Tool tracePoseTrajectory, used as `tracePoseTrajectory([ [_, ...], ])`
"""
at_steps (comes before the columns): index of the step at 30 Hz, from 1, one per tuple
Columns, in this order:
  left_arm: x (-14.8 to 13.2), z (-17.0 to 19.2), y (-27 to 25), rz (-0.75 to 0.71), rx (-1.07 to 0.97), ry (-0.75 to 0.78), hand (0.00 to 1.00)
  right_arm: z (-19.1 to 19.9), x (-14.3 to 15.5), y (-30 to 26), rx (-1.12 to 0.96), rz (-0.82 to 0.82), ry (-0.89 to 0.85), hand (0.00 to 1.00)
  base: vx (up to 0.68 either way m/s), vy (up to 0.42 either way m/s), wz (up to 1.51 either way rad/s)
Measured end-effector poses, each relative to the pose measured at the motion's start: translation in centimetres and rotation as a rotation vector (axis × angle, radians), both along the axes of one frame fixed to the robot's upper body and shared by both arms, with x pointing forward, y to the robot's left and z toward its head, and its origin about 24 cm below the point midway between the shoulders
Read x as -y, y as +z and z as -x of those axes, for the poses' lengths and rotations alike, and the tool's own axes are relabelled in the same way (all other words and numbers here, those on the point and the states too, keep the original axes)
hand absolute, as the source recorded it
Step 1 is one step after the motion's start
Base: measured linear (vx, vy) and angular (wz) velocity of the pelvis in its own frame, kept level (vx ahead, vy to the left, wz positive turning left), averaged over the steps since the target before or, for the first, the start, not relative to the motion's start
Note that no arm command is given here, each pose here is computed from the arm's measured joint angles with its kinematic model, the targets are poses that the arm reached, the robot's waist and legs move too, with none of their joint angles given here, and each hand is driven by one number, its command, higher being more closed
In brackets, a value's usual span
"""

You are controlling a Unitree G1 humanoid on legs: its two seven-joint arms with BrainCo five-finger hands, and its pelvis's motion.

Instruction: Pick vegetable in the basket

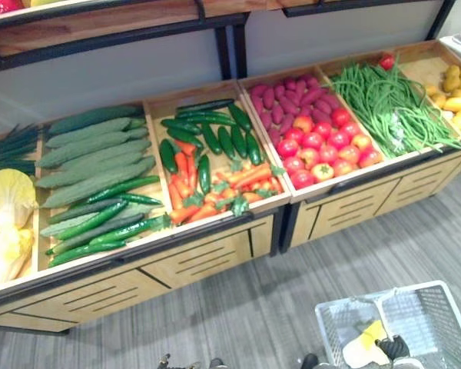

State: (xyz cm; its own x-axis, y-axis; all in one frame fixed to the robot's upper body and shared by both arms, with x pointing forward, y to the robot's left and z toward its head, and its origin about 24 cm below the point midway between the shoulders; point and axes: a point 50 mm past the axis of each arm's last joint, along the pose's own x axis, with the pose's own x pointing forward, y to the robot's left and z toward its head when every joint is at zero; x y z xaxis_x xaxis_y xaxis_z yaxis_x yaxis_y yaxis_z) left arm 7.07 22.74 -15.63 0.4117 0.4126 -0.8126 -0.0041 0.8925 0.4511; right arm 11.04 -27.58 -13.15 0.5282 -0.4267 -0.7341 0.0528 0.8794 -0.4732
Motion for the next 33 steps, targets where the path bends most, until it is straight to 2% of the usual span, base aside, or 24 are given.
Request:
tracePoseTrajectory([
  [8,-2.9,-2.6,1.9,-0.106,0.099,-0.053,0.00,1.3,-1.6,-0.9,-0.036,-0.046,-0.014,1.00,0.02,0.152,0.04],
  [15,-3.8,-5.2,3.2,-0.147,0.190,-0.056,0.00,-0.3,-2.4,-0.8,-0.002,-0.052,0.000,1.00,0.16,-0.068,0.10],
  [20,-1.2,-5.0,2.1,-0.070,0.189,-0.015,0.00,-1.6,-0.5,0.2,0.019,0.007,-0.002,1.00,0.10,-0.202,0.16],
  [25,-1.4,-5.6,2.8,-0.094,0.238,0.004,0.00,-1.9,-0.5,0.4,0.042,0.012,0.006,1.00,0.02,-0.107,0.28],
  [29,-1.8,-8.0,5.8,-0.158,0.439,0.006,0.00,-2.0,-0.6,0.5,0.059,0.018,0.007,1.00,-0.01,0.028,0.11],
  [33,-0.9,-11.4,11.6,-0.253,0.786,-0.059,0.00,-1.7,-0.6,0.5,0.071,0.025,0.008,1.00,-0.04,0.040,0.02],
])
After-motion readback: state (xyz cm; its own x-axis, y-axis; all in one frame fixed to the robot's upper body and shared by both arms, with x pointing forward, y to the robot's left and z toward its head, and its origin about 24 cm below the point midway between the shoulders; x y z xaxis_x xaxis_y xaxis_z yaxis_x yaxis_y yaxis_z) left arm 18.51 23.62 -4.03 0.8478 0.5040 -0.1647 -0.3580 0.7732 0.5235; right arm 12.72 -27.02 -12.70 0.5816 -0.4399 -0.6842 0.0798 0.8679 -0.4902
